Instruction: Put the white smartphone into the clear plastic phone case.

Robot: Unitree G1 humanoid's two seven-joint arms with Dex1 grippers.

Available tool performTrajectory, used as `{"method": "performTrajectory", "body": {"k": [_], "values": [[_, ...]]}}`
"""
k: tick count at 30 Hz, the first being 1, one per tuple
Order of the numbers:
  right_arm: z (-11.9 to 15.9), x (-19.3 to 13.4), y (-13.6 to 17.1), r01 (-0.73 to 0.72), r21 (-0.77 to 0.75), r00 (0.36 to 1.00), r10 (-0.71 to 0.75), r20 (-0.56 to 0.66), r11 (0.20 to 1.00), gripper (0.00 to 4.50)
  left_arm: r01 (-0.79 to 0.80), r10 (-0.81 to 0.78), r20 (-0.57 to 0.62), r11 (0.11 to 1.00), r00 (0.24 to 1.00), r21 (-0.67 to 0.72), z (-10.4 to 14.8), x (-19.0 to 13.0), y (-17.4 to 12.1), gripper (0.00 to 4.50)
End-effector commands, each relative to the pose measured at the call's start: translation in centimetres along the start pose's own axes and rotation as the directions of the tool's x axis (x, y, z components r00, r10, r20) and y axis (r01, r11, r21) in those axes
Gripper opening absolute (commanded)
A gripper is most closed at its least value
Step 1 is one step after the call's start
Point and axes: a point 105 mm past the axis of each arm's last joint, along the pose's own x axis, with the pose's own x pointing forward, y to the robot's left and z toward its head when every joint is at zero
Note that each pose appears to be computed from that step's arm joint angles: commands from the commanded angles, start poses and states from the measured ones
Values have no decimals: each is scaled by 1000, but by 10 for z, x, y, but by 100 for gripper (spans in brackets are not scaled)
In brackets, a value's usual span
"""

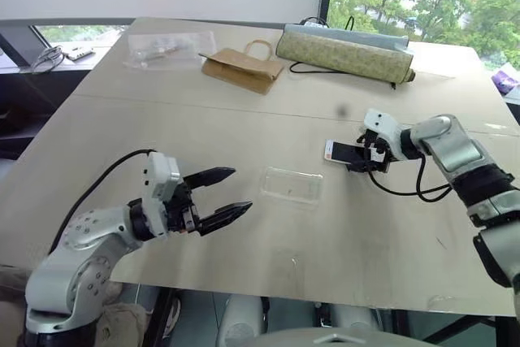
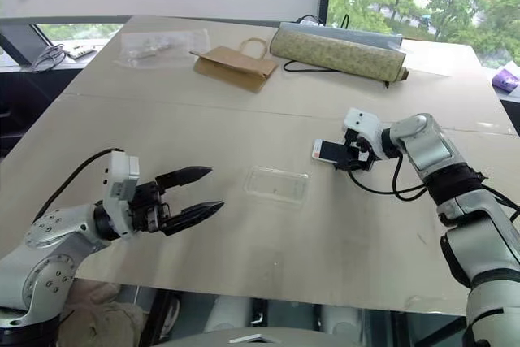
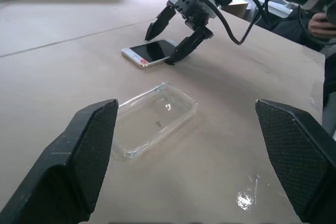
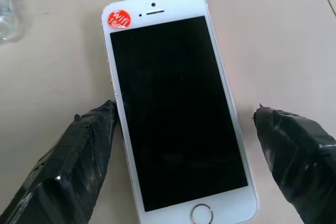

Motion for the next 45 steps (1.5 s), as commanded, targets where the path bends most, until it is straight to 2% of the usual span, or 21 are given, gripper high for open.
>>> {"method": "performTrajectory", "body": {"k": [1, 5, 8, 9, 11, 15, 18, 22, 26, 29, 32, 36, 45], "values": [[-14, -2, -7, -35, 47, 996, 39, -80, 998, 450, 11, -12, 15, 998, 1000, 68, 10, -1, -6, 432], [-22, 0, -1, -114, 75, 983, 123, -133, 991, 450, 4, -4, 6, 997, 1000, 71, 8, -2, -6, 432], [-26, 4, -1, -115, 87, 981, 127, -150, 990, 363, 10, -10, -4, 998, 1000, 66, 6, -2, -7, 437], [-26, 5, -1, -108, 90, 982, 120, -143, 990, 315, 16, -15, -7, 998, 1000, 65, 5, -3, -8, 437], [-26, 5, -2, -103, 91, 984, 115, -133, 990, 292, 24, -24, -9, 998, 1000, 63, 5, -3, -9, 437], [-21, 2, -6, -69, 54, 994, 74, -83, 996, 292, 28, -28, 5, 997, 1000, 79, 8, -2, -6, 437], [-5, -7, -4, -50, 43, 998, 48, 48, 998, 292, 17, -22, 53, 995, 998, 96, 15, 0, -3, 437], [17, -29, 13, -85, 13, 981, 82, 173, 996, 291, 8, -16, 84, 995, 996, 100, 19, 0, -2, 437], [43, -47, 50, -114, -67, 964, 126, 233, 991, 291, -25, 21, 65, 997, 998, 72, 12, -7, 6, 437], [58, -40, 86, -153, -115, 959, 176, 221, 981, 291, -67, 68, -20, 997, 997, 41, -11, -20, 15, 437], [63, -24, 107, -146, -165, 969, 175, 174, 975, 291, -77, 80, -71, 996, 994, 34, -24, -29, 19, 437], [72, 2, 123, -119, -208, 979, 150, 140, 971, 291, -77, 80, -87, 996, 993, 43, -29, -33, 21, 437], [73, 23, 136, -111, -257, 989, 132, 69, 960, 291, -75, 82, -105, 995, 991, 68, -33, -36, 21, 437]]}}
